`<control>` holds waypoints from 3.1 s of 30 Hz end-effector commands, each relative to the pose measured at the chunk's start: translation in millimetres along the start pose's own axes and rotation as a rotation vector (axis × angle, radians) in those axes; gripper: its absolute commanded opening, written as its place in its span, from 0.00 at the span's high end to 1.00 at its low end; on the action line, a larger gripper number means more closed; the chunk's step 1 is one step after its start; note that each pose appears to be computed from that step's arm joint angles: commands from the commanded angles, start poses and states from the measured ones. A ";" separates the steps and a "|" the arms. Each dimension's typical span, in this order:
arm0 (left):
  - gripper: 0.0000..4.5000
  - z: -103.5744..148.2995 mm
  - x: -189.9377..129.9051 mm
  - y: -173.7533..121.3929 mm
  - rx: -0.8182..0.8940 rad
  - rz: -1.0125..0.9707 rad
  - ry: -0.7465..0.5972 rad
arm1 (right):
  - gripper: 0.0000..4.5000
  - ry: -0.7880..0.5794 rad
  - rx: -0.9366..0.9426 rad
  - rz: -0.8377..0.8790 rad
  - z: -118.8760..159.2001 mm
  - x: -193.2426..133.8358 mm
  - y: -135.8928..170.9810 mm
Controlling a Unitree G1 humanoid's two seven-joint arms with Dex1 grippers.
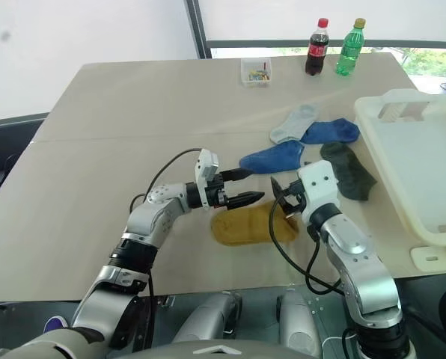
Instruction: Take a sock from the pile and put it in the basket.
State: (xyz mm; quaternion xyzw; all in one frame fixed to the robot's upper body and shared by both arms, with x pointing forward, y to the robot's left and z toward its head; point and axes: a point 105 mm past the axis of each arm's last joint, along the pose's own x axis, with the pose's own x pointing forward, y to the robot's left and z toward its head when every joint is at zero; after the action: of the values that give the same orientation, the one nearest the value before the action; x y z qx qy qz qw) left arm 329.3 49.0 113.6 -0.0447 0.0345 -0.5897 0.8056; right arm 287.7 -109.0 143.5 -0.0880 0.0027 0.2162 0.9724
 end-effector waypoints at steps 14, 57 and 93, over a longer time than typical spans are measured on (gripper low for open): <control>0.00 -28.4 -18.0 -7.8 0.037 0.131 0.109 | 0.01 0.114 -0.010 0.262 -35.4 -10.7 2.5; 0.00 -79.0 -42.0 -38.8 0.080 -0.090 0.373 | 0.97 0.304 -0.118 0.435 -95.1 -32.5 5.7; 0.00 -23.2 -70.9 -70.9 -0.727 -0.006 0.444 | 0.97 0.145 -0.169 0.454 -46.9 -25.4 15.6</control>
State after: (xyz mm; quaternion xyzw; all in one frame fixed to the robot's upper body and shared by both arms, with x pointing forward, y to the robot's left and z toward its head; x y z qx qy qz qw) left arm 240.0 100.9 94.1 -0.1965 0.4143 -0.5223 0.7190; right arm 259.6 -117.7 84.7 -0.1754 0.0988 0.4193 0.8852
